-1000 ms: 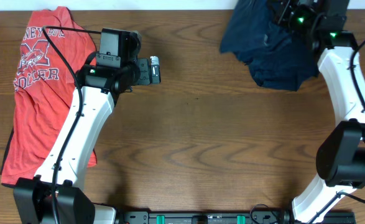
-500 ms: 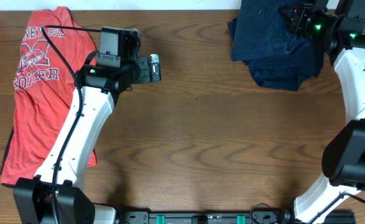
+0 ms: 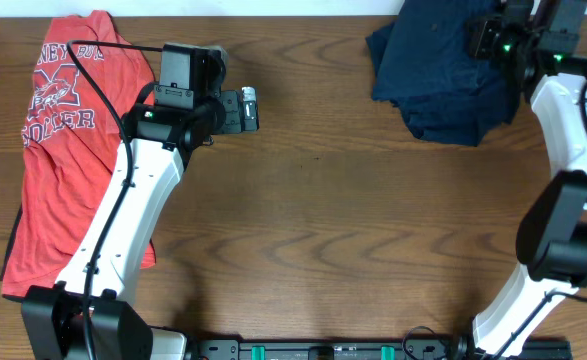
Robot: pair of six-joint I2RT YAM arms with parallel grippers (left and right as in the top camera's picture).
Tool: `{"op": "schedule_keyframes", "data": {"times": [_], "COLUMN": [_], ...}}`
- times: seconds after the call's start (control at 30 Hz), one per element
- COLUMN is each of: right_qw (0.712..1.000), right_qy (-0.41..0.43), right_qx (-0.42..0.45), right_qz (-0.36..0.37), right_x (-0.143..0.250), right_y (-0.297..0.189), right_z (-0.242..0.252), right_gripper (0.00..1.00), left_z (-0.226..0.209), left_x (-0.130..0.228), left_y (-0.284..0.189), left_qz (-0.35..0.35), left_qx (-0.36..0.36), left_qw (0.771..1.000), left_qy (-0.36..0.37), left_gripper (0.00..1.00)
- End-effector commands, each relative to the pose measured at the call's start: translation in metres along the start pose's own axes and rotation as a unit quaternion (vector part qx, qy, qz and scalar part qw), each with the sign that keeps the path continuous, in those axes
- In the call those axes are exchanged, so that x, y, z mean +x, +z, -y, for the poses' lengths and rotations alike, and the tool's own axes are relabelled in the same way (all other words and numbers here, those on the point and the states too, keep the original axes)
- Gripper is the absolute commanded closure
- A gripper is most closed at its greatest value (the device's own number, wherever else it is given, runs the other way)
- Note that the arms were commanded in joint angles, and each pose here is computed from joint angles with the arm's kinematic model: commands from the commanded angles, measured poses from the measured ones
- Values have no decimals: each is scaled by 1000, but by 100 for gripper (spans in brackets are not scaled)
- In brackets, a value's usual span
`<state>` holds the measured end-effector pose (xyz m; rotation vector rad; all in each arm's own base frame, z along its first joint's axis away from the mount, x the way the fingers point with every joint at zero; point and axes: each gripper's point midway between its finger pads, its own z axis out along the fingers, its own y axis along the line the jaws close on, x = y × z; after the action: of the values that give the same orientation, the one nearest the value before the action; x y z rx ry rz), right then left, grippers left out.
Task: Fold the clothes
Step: 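Lower the shorts onto the navy pants stack and open the right gripper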
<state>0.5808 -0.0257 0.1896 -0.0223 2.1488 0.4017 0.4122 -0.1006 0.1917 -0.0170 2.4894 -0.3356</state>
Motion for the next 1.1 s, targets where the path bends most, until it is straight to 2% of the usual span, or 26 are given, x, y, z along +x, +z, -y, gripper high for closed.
{"op": "schedule_keyframes", "data": {"times": [0.0, 0.27, 0.5, 0.53, 0.6, 0.83, 1.07], "right_qw": [997, 991, 989, 989, 988, 992, 991], "right_qy": [-18, 8, 19, 19, 20, 20, -16], "right_qx": [68, 127, 134, 135, 137, 104, 63], "right_qz": [12, 48, 59, 60, 62, 63, 116], "right_x": [-4, -8, -12, -11, -12, -26, -77], "right_y": [10, 6, -7, -8, -9, -28, -78], "right_z": [36, 98, 123, 125, 127, 105, 56], "right_gripper": [99, 99, 97, 79, 1, 1, 1], "left_z": [-3, -3, -3, -3, -3, -3, -4], "left_x": [-5, -5, -5, -5, -5, -3, -2], "left_y": [-1, -1, -1, -1, -1, -1, -1], "left_qz": [8, 7, 7, 7, 7, 2, 0], "left_qx": [-6, -6, -6, -6, -6, -7, -8], "left_qw": [1000, 1000, 1000, 1000, 1000, 1000, 1000], "left_qy": [6, 6, 6, 6, 6, 5, 5], "left_gripper": [2, 2, 2, 2, 2, 2, 2]}}
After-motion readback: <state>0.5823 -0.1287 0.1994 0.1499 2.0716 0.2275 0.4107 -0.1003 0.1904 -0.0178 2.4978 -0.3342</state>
